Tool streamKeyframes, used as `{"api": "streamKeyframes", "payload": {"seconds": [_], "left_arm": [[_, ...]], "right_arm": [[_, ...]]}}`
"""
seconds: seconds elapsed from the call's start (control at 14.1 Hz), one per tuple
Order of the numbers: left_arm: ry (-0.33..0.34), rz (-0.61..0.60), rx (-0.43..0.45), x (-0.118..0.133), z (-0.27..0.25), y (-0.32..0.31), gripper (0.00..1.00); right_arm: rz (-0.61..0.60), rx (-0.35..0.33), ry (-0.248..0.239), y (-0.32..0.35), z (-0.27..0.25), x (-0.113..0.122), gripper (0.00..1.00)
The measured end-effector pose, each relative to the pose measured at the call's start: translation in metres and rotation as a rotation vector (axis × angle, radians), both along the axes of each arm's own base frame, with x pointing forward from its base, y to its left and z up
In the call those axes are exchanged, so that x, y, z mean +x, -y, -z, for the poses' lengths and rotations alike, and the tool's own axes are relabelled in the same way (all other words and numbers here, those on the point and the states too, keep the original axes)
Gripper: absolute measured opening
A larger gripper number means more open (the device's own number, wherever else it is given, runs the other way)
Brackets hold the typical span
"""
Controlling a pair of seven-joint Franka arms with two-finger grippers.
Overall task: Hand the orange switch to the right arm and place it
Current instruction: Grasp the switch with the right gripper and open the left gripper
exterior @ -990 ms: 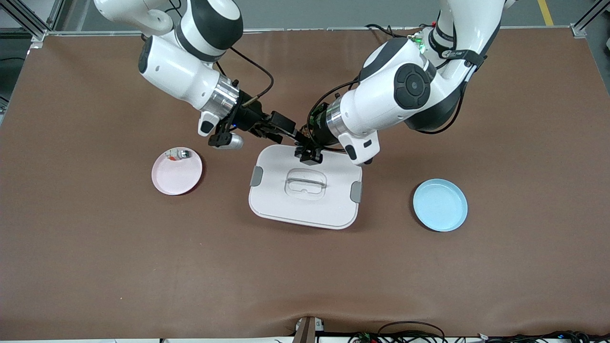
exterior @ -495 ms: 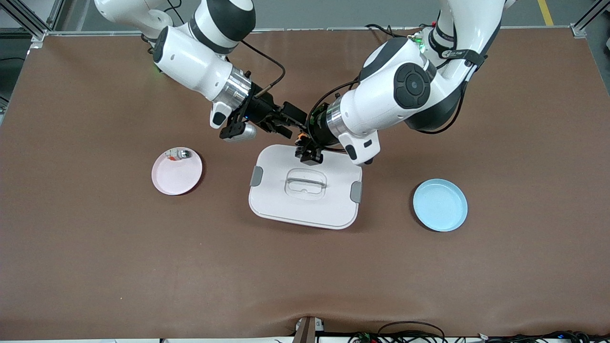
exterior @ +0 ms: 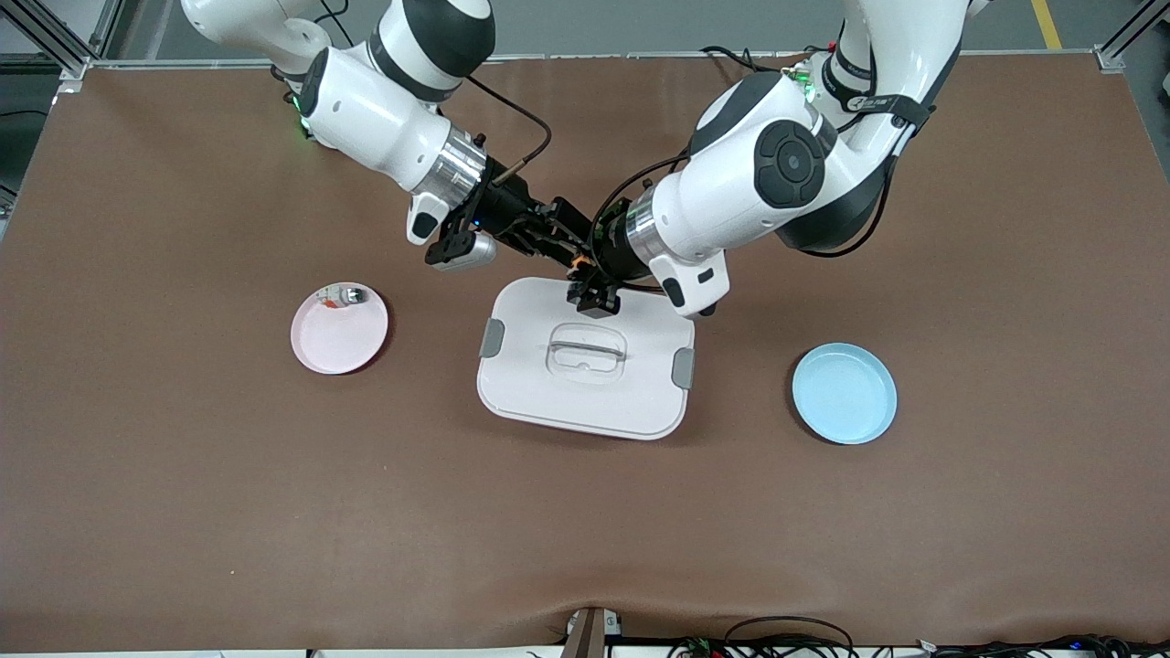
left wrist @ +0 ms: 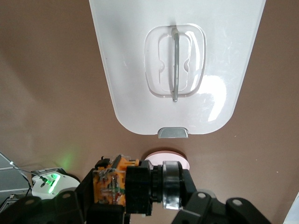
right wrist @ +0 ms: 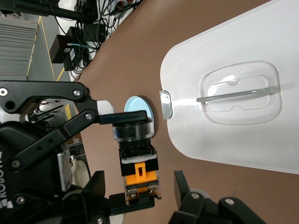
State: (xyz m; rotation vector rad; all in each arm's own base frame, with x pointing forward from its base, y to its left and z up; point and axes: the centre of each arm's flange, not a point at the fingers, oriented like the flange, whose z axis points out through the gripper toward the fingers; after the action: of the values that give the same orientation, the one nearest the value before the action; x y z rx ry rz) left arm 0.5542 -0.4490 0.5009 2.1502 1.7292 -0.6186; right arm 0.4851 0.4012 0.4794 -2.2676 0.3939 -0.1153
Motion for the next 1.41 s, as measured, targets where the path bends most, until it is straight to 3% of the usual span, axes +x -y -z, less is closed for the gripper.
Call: {"api": "streamKeyframes", "payload": {"seconds": [0.28,0.35,0.42,0.64,1.13,1.41], "left_arm": [[0.0,0.0,0.0,0.0,0.0,0.0,0.72],[0.0,0.0,0.001,0.0,0.0,0.0,0.72],[0.0,0.001,0.001,0.0,0.001,0.0,0.72],[-0.003,0.002,0.003,0.0,0.003,0.001,0.72],[0.001,0.002,0.001,0.001,0.001,0.001,0.73],[0.057,0.012,0.036,0.004,-0.006,-0.003,1.0]], "right_arm": [[0.016,-0.009,0.006,-0.001,0.009,0.004,0.67],[0.024,-0.011,0.011,-0.001,0.012,0.006,0.61],[0.028,-0.012,0.014,-0.003,0.014,0.008,0.61],[0.025,-0.003,0.024,-0.007,0.011,0.009,0.35],[0.026,0.0,0.027,-0.007,0.009,0.01,0.36],[0.039,0.007,0.03,-0.003,0.004,0.015,0.36]]}}
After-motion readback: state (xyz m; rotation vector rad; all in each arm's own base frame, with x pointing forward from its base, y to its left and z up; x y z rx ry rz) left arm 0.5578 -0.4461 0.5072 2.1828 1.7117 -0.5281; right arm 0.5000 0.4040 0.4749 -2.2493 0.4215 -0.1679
